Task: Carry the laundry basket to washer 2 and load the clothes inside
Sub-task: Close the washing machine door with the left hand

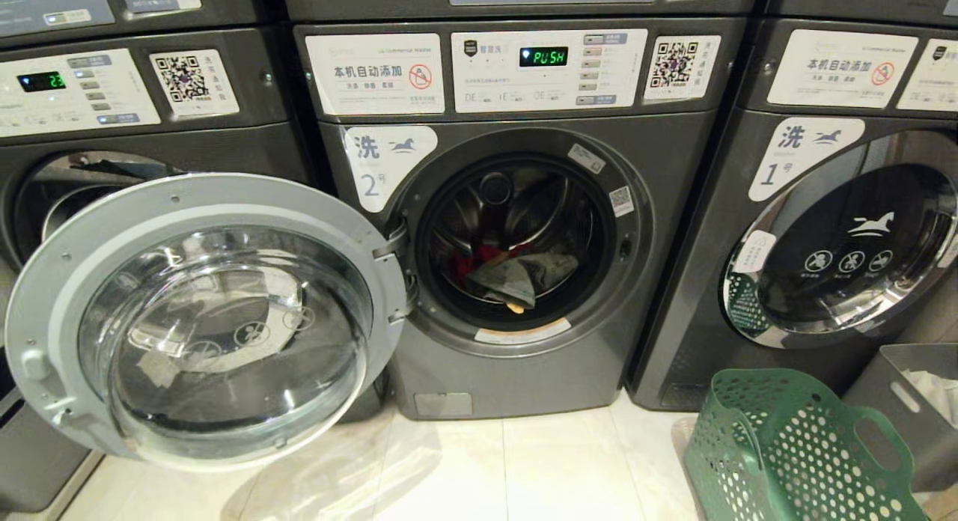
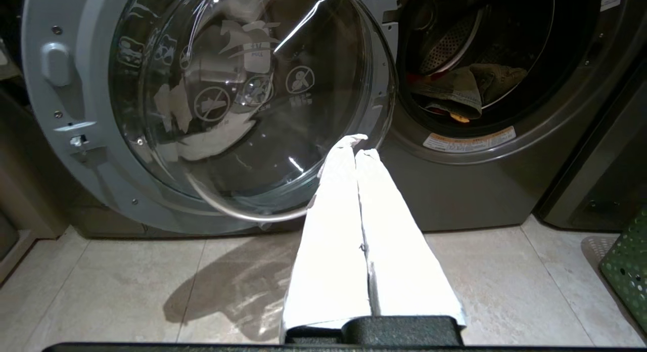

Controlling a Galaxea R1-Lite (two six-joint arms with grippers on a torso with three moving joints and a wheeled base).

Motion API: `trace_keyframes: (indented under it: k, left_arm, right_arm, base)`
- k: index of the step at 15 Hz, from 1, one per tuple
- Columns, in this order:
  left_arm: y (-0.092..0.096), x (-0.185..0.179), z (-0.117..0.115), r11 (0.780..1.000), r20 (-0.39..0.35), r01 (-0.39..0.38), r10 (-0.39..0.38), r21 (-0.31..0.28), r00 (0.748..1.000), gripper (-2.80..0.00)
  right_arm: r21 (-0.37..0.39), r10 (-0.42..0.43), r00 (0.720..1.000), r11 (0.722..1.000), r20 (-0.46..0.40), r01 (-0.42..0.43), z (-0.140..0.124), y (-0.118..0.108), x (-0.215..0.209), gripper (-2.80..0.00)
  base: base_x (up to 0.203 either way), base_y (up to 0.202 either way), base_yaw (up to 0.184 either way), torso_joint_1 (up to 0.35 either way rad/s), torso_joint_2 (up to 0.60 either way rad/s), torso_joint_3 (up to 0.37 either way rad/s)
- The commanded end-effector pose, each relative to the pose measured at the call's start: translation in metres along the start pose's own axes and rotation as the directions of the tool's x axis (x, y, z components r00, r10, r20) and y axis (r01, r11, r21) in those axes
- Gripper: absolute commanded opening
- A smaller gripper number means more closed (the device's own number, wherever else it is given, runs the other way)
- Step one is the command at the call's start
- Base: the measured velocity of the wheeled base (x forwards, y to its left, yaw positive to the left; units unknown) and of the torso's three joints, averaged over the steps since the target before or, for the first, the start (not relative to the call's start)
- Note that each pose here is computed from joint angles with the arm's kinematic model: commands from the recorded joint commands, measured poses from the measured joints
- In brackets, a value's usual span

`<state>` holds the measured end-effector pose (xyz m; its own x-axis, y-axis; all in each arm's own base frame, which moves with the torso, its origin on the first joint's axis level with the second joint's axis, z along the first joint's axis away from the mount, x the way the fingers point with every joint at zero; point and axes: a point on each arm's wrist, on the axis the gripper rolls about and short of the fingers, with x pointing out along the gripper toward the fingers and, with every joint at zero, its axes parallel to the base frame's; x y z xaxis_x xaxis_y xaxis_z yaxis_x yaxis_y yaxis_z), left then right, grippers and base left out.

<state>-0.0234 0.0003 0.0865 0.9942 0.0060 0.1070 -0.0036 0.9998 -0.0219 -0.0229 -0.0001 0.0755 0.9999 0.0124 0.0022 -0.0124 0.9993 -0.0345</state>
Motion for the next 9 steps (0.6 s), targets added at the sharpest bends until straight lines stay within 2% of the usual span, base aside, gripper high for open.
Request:
trace_keyframes:
  k: [1, 4, 6, 7, 9]
  left_arm:
    - [0.0, 0.002, -0.011, 1.0, -0.04, -0.002, 0.002, 0.0, 0.999, -2.8]
    - [0.0, 0.002, -0.011, 1.0, -0.04, -0.001, 0.001, 0.004, 0.999, -2.8]
    - [0.0, 0.001, -0.005, 0.999, -0.013, -0.001, 0.002, 0.053, 1.0, -2.8]
    - [0.0, -0.002, 0.012, 0.998, 0.032, -0.002, -0.001, 0.066, 0.999, -2.8]
    - [-0.001, -0.009, 0.064, 0.997, 0.115, -0.01, 0.001, 0.079, 0.993, -2.8]
  right_arm:
    - [-0.001, 0.001, 1.0, 1.0, -0.001, -0.001, 0.0, 0.0, 0.0, -2.8]
    - [0.016, 0.001, 1.0, 1.0, 0.001, -0.001, 0.0, 0.0, 0.0, -2.8]
    - [0.007, 0.004, 1.0, 1.0, -0.002, -0.004, 0.0, 0.0, 0.0, -2.8]
    - [0.017, 0.0, 1.0, 1.0, -0.001, 0.0, 0.0, 0.0, 0.0, -2.8]
    - [0.019, -0.006, 1.0, 1.0, 0.001, 0.006, 0.0, 0.0, 0.0, -2.8]
  base:
    - [-0.122, 0.0, 0.004, -0.003, 0.01, 0.006]
    - [0.0, 0.0, 0.0, 0.0, 0.0, 0.0]
    - [0.0, 0.0, 0.0, 0.0, 0.0, 0.0]
    - [0.0, 0.0, 0.0, 0.0, 0.0, 0.0]
    - [0.0, 0.0, 0.0, 0.0, 0.0, 0.0]
